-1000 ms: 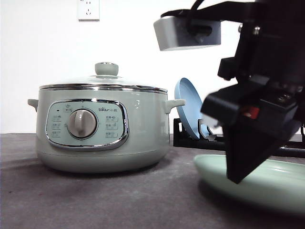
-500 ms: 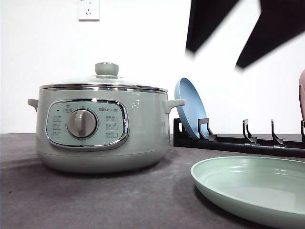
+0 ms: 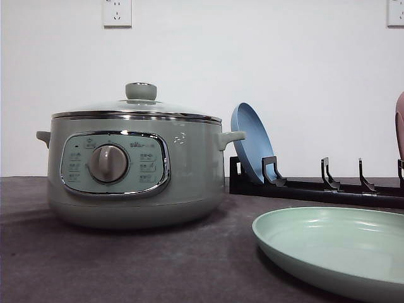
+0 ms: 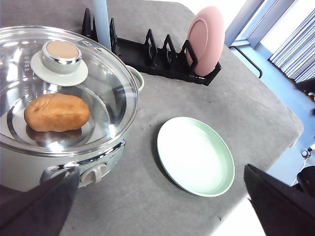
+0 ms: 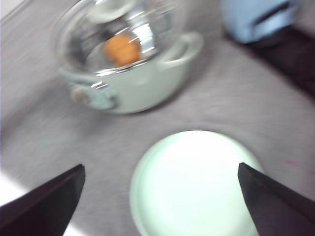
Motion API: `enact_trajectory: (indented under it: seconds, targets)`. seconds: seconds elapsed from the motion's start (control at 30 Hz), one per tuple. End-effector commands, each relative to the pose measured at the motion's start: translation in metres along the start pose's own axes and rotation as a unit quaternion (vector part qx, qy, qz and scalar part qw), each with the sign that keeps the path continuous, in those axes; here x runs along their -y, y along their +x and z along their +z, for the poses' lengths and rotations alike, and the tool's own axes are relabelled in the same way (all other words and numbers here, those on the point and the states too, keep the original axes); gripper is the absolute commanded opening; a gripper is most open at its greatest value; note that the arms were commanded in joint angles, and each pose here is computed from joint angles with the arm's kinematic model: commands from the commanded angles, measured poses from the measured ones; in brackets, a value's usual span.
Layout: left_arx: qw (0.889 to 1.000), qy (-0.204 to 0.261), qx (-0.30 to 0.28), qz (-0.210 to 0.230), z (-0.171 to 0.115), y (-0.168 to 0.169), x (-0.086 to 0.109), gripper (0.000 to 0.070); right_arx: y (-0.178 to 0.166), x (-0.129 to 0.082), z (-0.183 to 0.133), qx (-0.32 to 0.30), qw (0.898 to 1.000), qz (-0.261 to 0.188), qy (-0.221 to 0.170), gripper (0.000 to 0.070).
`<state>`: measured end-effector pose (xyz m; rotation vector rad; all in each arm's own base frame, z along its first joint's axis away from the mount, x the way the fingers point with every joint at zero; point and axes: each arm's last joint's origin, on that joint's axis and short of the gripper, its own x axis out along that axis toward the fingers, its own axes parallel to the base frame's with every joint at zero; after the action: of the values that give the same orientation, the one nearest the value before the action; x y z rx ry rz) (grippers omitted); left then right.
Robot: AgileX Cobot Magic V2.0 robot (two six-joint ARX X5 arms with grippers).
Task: Transfer potato from steamer to green plate
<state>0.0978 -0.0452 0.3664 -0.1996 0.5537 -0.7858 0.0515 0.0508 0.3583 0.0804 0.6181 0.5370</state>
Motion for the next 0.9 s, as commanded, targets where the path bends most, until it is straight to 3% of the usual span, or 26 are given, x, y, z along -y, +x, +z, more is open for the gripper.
enact_trajectory:
  seconds: [0.0, 0.13, 0.33, 0.57, 0.87]
  targets:
    - [1.000, 0.013, 0.011, -0.009, 0.006, -0.004, 0.004, 0.0700, -0.013, 0.004, -0.004, 0.014, 1.000, 0.006, 0.006, 0.0630]
    - [1.000, 0.013, 0.010, -0.009, 0.006, -0.003, 0.004, 0.0700, -0.034, 0.014, -0.018, 0.032, 0.999, 0.016, 0.034, 0.0630]
    - [1.000, 0.006, -0.003, -0.007, 0.011, 0.004, 0.000, 0.0700, -0.042, 0.017, -0.023, 0.043, 0.998, 0.035, 0.038, 0.0629]
    - [0.998, -0.011, -0.055, 0.003, 0.047, 0.030, -0.009, 0.0700, -0.042, 0.016, -0.021, 0.045, 0.997, 0.039, 0.039, 0.0629]
    - [0.987, -0.013, -0.121, 0.107, 0.110, 0.082, -0.023, 0.0700, -0.042, 0.016, -0.021, 0.046, 0.998, 0.038, 0.030, 0.0629]
